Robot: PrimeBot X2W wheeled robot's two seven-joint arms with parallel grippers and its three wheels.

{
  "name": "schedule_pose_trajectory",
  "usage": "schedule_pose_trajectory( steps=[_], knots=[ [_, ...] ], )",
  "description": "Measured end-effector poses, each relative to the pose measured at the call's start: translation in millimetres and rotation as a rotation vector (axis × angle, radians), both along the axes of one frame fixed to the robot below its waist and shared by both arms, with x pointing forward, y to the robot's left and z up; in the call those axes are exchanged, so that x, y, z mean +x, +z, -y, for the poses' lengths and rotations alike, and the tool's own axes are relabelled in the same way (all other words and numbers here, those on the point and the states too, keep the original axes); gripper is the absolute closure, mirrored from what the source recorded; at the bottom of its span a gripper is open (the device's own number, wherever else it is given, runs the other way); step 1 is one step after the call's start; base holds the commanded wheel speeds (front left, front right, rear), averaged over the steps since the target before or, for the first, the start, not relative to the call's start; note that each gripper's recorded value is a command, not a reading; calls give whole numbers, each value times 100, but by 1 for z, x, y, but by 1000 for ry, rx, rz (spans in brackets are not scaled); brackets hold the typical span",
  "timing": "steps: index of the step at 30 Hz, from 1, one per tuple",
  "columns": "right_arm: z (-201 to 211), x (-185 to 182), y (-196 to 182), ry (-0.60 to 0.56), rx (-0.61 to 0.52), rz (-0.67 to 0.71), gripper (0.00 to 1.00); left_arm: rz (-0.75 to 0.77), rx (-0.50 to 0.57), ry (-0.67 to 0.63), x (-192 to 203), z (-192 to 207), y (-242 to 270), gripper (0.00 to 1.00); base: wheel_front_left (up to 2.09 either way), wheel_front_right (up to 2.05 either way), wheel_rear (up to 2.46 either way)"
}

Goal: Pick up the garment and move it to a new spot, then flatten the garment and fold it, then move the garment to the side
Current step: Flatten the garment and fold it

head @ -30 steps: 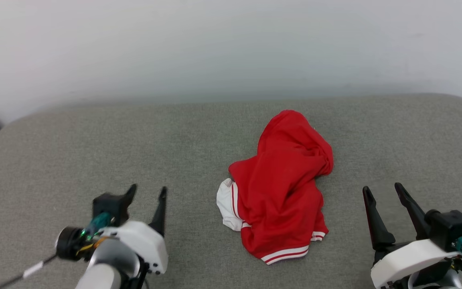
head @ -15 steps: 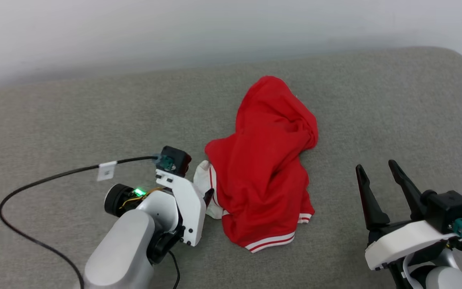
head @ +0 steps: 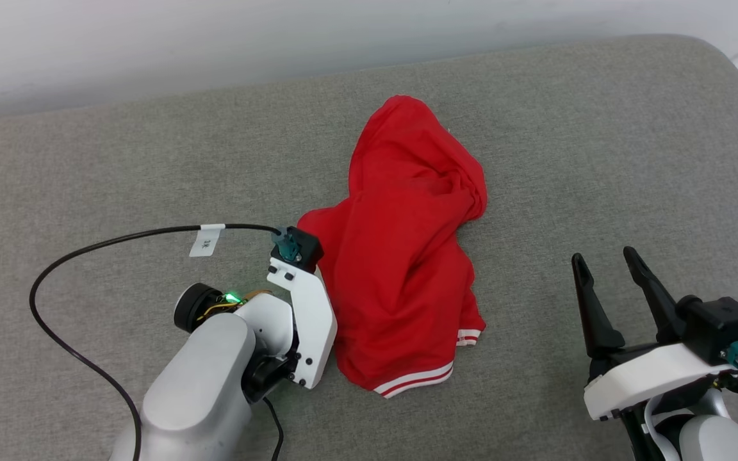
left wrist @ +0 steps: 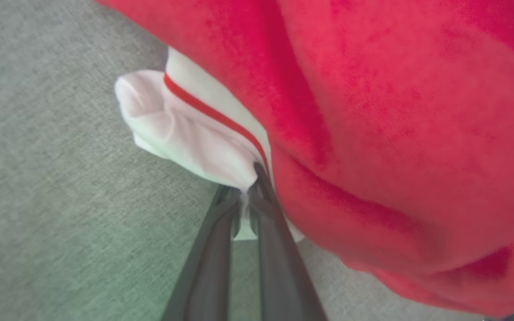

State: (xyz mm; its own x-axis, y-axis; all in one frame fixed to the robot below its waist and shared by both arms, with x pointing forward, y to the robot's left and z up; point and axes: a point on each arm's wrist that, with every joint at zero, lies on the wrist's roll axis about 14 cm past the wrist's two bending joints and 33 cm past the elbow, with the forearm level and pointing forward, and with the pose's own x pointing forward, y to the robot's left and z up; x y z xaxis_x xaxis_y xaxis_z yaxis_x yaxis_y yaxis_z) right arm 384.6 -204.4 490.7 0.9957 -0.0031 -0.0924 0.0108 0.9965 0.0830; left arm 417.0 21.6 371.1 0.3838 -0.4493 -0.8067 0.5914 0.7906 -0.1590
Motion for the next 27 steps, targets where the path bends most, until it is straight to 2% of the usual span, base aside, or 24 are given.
schedule_pose_trajectory(
  steps=[4, 9, 13, 20, 26, 27],
  knots=[
    [-2, 3, 1, 7, 3, 8, 0, 109, 1, 27, 11, -10, 14, 100, 0, 0, 0],
    [-12, 8, 5, 37, 11, 23, 0, 294, 38, 114, 33, -55, 54, 100, 0, 0, 0],
    [-21, 9, 6, 61, 15, 29, 0, 339, 75, 211, 19, -97, 71, 100, 0, 0, 0],
    [-35, 15, 14, 104, 17, 49, 0, 183, 135, 508, -48, -180, 42, 100, 0, 0, 0],
    [-35, 13, 15, 104, 13, 47, 0, 70, 124, 661, -95, -202, 13, 100, 0, 0, 0],
    [-34, 11, 15, 102, 13, 46, 0, 73, 118, 668, -96, -201, 12, 64, 0, 0, 0]
  ],
)
